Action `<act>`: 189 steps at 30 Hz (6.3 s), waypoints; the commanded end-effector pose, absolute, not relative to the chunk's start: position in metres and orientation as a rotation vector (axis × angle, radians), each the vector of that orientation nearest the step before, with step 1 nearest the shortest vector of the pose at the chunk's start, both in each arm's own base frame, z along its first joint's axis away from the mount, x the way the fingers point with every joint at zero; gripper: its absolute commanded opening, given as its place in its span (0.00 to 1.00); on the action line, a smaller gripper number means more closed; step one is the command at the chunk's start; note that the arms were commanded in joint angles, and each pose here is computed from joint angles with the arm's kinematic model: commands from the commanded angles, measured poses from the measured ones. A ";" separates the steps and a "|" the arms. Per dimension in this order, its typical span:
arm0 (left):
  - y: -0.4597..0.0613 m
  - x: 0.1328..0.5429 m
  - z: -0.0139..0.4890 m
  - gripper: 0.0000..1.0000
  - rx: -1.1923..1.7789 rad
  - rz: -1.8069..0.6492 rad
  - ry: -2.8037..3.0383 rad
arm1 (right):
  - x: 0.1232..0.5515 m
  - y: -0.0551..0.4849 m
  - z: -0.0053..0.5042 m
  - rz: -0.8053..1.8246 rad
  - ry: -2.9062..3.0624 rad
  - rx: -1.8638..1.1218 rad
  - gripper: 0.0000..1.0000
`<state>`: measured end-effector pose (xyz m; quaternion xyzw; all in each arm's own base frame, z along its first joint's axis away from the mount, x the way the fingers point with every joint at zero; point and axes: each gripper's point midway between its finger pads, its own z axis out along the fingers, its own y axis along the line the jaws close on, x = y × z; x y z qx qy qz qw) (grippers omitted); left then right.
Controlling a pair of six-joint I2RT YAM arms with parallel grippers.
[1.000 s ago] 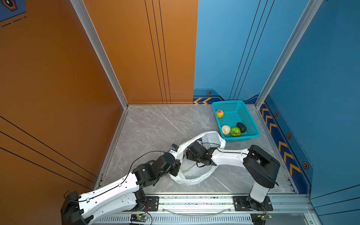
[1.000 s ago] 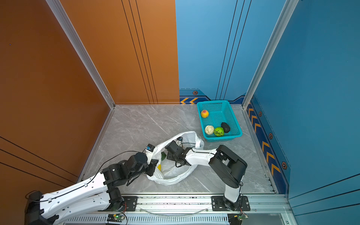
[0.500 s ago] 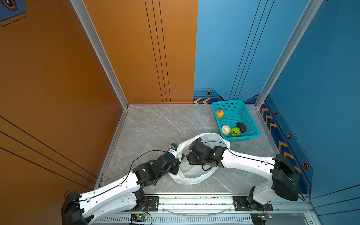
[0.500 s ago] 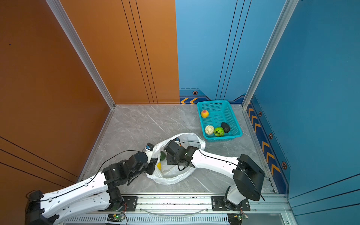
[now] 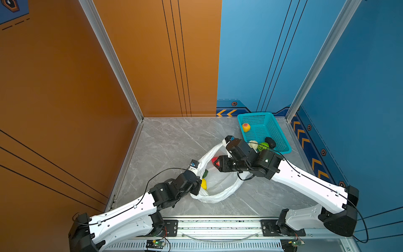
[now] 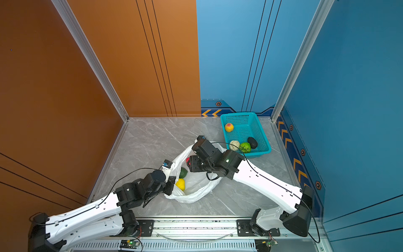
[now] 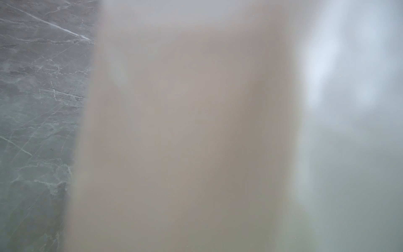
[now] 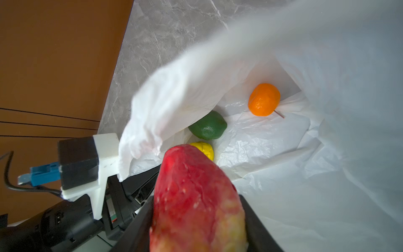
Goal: Untie the knot of the plastic bag and take out the fruit
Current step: Place the fruit in the basket, then pick up the fruit from the plastic bag.
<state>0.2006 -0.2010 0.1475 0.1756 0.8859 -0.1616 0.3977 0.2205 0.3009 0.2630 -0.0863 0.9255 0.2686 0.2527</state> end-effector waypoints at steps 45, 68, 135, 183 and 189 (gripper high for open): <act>-0.204 0.201 0.172 0.00 0.479 -0.412 2.201 | 0.491 0.035 0.167 0.348 2.442 0.527 0.42; -0.205 0.201 0.174 0.00 0.487 -0.413 2.193 | 0.479 0.028 0.159 0.234 2.491 0.515 0.86; -0.210 0.209 0.172 0.00 0.509 -0.391 2.284 | 0.252 0.309 0.098 0.365 2.567 -0.391 0.90; -0.204 0.219 0.163 0.00 0.456 -0.351 2.307 | 0.221 0.320 0.119 0.480 2.590 -0.320 0.42; -0.203 0.219 0.164 0.00 0.447 -0.352 2.304 | 0.207 0.307 0.172 0.507 2.541 -0.342 0.42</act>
